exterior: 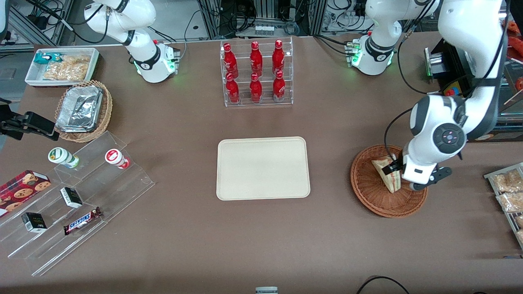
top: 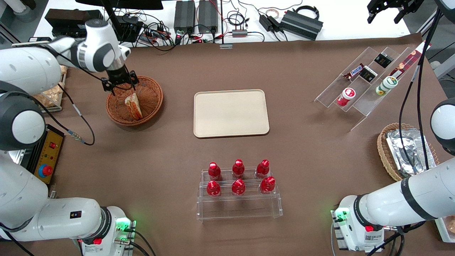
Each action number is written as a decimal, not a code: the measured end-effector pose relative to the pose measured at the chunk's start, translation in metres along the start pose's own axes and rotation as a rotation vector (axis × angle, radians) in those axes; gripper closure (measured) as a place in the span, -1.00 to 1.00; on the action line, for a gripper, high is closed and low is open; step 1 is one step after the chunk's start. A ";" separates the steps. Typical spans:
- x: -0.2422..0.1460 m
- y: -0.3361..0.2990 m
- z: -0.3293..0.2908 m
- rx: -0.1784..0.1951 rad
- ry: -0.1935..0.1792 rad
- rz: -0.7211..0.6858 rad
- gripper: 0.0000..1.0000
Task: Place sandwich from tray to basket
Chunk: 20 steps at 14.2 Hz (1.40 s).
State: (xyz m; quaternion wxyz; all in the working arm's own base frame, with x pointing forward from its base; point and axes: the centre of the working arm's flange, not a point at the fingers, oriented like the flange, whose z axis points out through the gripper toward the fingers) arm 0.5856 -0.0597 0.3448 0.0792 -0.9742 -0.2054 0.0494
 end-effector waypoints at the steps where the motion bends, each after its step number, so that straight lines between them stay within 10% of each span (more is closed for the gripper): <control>1: -0.002 -0.005 -0.026 0.003 0.013 0.007 -1.00; 4: -0.016 -0.023 -0.099 0.016 0.038 -0.002 -1.00; 12: -0.058 -0.070 -0.230 0.062 -0.059 0.163 -1.00; 20: -0.071 -0.071 -0.259 -0.012 -0.084 0.269 -1.00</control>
